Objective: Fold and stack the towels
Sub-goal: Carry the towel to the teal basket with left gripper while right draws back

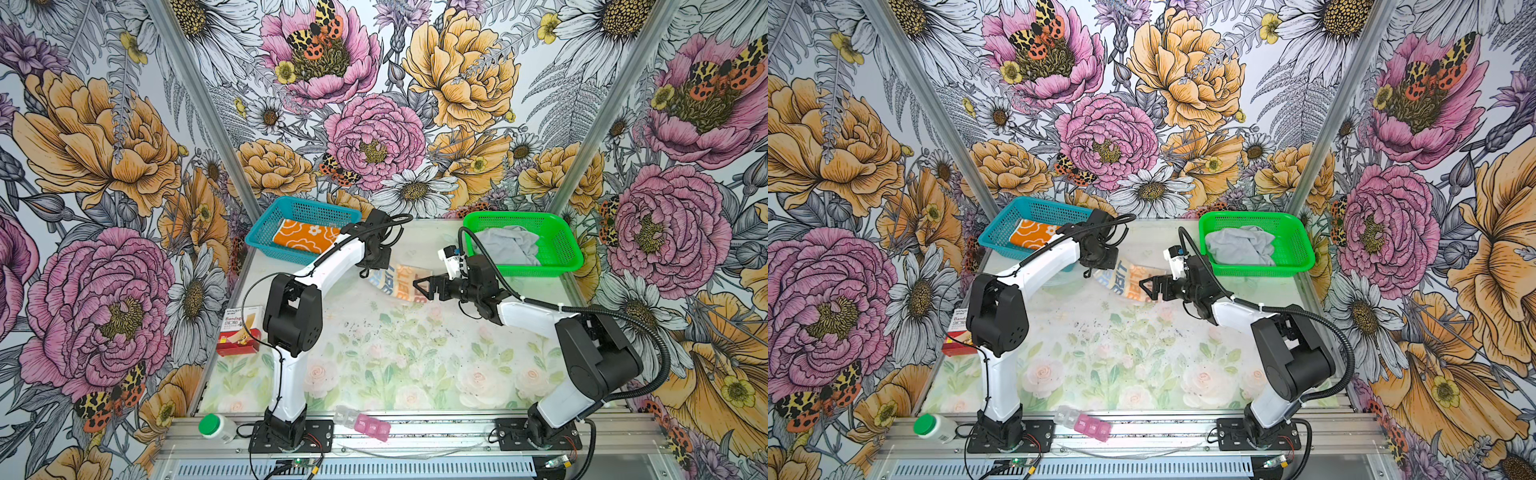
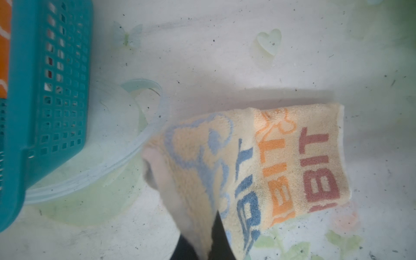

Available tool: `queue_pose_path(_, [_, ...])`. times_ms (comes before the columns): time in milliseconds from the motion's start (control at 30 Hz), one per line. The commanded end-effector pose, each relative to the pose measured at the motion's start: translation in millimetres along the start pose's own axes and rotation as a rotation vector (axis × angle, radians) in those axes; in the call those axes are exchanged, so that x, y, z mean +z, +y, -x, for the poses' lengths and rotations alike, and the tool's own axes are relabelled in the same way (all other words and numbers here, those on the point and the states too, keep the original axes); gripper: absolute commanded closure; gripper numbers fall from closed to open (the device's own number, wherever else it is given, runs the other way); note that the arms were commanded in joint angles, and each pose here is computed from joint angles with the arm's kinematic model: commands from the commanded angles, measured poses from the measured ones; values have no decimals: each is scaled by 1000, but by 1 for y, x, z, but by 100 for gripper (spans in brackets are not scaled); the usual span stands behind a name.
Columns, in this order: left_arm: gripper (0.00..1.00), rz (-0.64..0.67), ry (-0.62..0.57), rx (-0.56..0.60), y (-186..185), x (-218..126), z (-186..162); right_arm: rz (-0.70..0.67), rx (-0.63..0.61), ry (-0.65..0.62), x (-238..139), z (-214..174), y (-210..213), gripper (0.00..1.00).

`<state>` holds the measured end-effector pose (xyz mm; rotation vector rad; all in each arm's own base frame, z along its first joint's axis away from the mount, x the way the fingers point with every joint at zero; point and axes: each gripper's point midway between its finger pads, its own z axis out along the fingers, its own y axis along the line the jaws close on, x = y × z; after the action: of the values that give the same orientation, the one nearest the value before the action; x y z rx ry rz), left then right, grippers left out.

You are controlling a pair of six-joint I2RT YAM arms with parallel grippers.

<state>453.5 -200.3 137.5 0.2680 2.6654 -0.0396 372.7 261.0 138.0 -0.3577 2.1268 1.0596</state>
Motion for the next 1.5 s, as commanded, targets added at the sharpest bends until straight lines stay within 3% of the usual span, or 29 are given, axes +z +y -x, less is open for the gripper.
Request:
queue_pose_path(0, [100,96,-50,56,17,-26,16,18,-22,-31,9,3,1,1])
queue_pose_path(300, [100,300,-66,194,58,-46,37,17,-75,-51,12,0,13,1])
queue_pose_path(667, [100,391,-80,270,90,-38,68,-135,-93,-59,7,2,-9,1])
queue_pose_path(1033, [100,424,-147,281,109,-44,105,-131,-111,-35,12,-2,-10,1])
queue_pose_path(1467, [100,484,-233,204,152,-50,142,-129,-110,1,20,-8,-14,1])
